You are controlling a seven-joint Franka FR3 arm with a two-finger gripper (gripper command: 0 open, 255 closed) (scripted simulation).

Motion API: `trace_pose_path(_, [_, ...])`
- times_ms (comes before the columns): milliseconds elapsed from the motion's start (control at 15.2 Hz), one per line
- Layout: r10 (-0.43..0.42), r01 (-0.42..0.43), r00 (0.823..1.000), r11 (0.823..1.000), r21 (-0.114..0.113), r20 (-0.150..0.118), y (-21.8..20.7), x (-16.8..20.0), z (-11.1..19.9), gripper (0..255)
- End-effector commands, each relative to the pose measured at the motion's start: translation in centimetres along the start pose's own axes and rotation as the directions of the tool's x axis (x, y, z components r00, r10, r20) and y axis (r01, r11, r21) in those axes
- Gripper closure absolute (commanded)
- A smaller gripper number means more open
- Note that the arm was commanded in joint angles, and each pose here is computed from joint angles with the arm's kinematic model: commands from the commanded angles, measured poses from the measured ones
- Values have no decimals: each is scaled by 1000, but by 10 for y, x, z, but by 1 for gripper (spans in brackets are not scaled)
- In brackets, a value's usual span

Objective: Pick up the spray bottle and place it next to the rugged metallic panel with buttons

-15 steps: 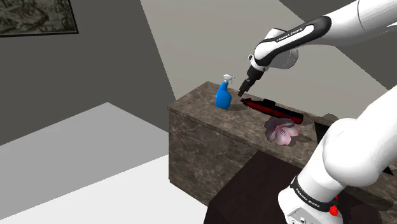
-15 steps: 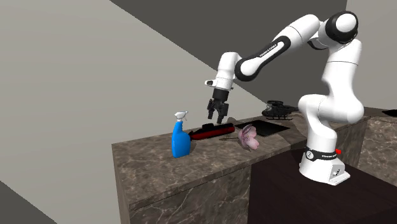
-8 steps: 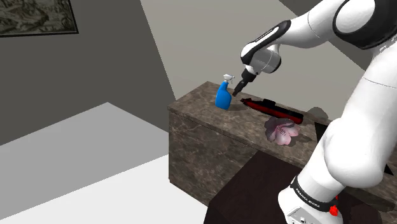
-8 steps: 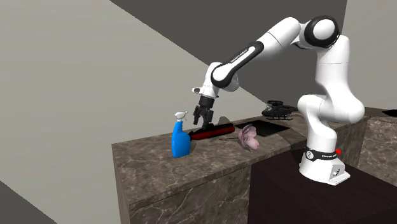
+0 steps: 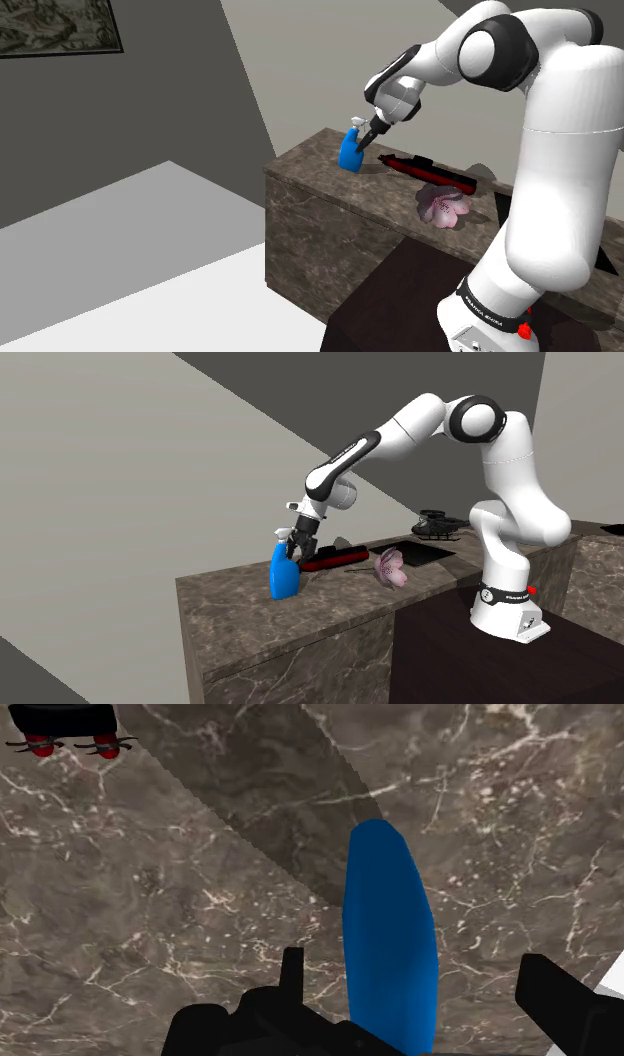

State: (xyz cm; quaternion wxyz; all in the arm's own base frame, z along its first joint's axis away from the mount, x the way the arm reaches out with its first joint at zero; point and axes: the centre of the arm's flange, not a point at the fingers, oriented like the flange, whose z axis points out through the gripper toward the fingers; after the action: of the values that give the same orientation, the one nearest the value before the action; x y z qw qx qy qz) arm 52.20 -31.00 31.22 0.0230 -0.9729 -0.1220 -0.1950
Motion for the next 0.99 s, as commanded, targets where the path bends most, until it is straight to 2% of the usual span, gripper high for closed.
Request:
trace_pose_path(0, [0,0,1000,1000,0,-2,1,0,12,0])
trace_pose_path(198, [0,0,1000,1000,0,-2,1,0,25,0])
trace_pose_path(726, [0,0,1000,1000,0,-2,1,0,25,0])
trace_pose_path(792, [0,0,1000,1000,0,-2,1,0,25,255])
trace_pose_path(924, [0,0,1000,1000,0,-2,1,0,25,255])
